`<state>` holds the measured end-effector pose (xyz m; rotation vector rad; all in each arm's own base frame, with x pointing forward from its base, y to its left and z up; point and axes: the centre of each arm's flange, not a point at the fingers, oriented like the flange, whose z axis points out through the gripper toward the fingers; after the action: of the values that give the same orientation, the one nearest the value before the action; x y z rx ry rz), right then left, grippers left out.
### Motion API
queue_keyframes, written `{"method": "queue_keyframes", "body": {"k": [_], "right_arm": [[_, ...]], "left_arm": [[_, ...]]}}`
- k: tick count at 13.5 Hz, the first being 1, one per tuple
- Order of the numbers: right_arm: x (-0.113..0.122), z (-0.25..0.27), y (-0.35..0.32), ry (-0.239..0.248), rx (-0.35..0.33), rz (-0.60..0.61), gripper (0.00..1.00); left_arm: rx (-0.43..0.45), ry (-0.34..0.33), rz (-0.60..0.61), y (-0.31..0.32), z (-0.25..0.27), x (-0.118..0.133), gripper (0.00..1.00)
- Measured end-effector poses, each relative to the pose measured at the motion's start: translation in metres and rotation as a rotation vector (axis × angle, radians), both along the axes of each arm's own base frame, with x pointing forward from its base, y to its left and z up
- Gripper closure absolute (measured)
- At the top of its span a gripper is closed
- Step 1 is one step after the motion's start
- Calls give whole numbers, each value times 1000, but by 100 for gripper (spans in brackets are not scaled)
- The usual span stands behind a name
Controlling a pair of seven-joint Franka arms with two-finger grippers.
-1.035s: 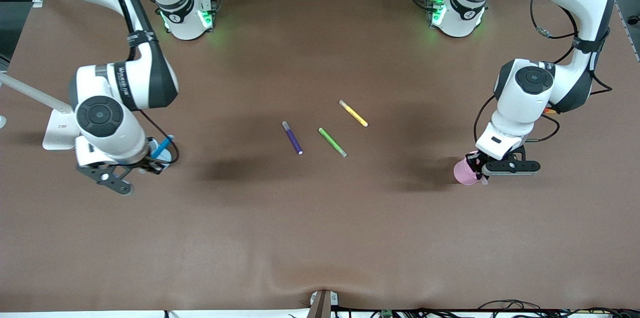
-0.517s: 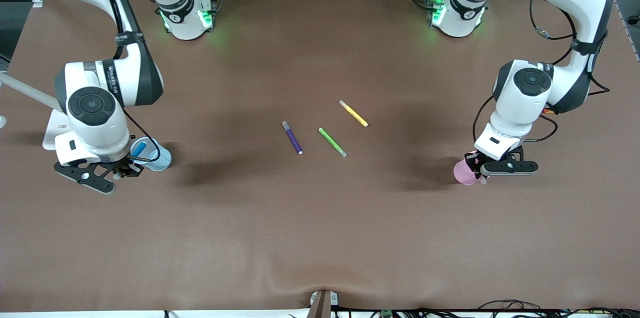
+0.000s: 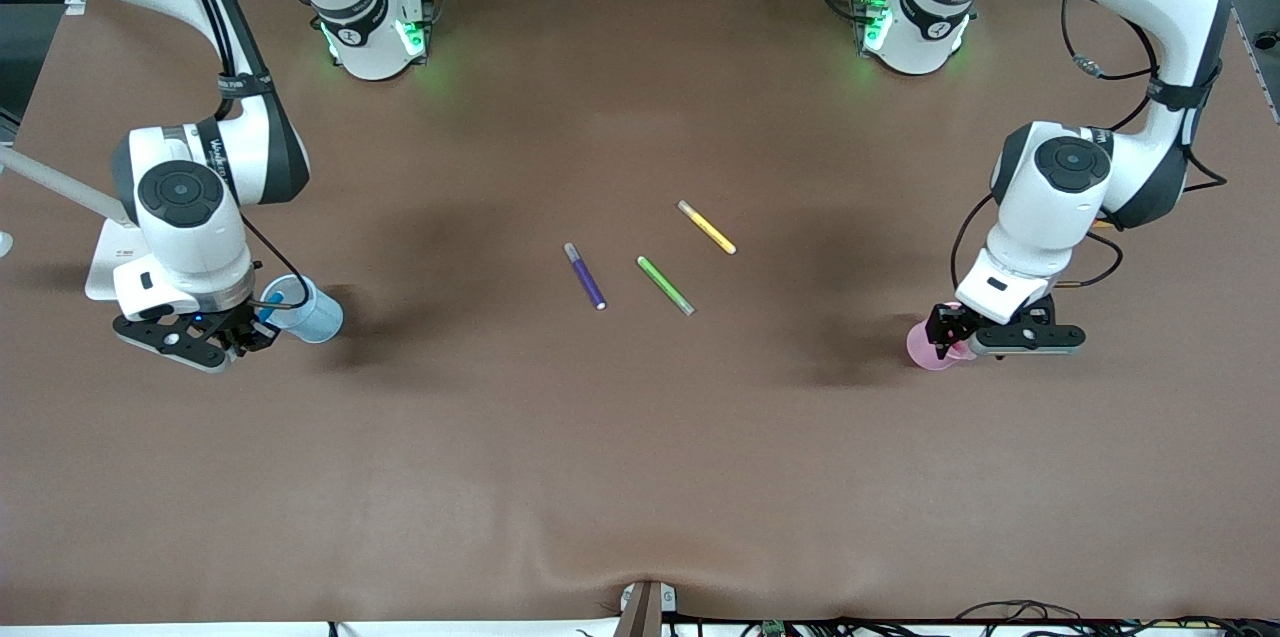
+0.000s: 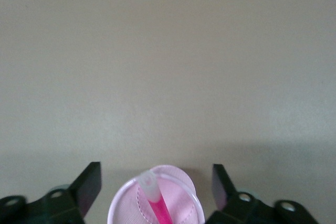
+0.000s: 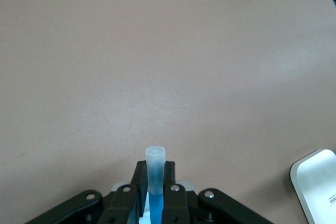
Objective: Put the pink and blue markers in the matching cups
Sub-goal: 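Carry the blue marker over the blue cup with the right gripper, then drop the pink marker into the pink cup with the left gripper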
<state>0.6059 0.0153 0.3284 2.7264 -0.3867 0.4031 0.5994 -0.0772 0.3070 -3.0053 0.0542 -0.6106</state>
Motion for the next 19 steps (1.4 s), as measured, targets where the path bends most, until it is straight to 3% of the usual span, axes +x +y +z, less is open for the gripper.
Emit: {"method": "queue_keyframes", "body": {"k": [6, 13, 19], "right_arm": [[-10, -16, 4, -18, -25, -1, 84], [-22, -34, 9, -47, -40, -14, 84], [-28, -43, 11, -52, -57, -20, 84]], "left_arm": [[53, 41, 37, 7, 38, 20, 0], [134, 162, 79, -12, 103, 29, 0], [48, 269, 156, -22, 159, 29, 0]]}}
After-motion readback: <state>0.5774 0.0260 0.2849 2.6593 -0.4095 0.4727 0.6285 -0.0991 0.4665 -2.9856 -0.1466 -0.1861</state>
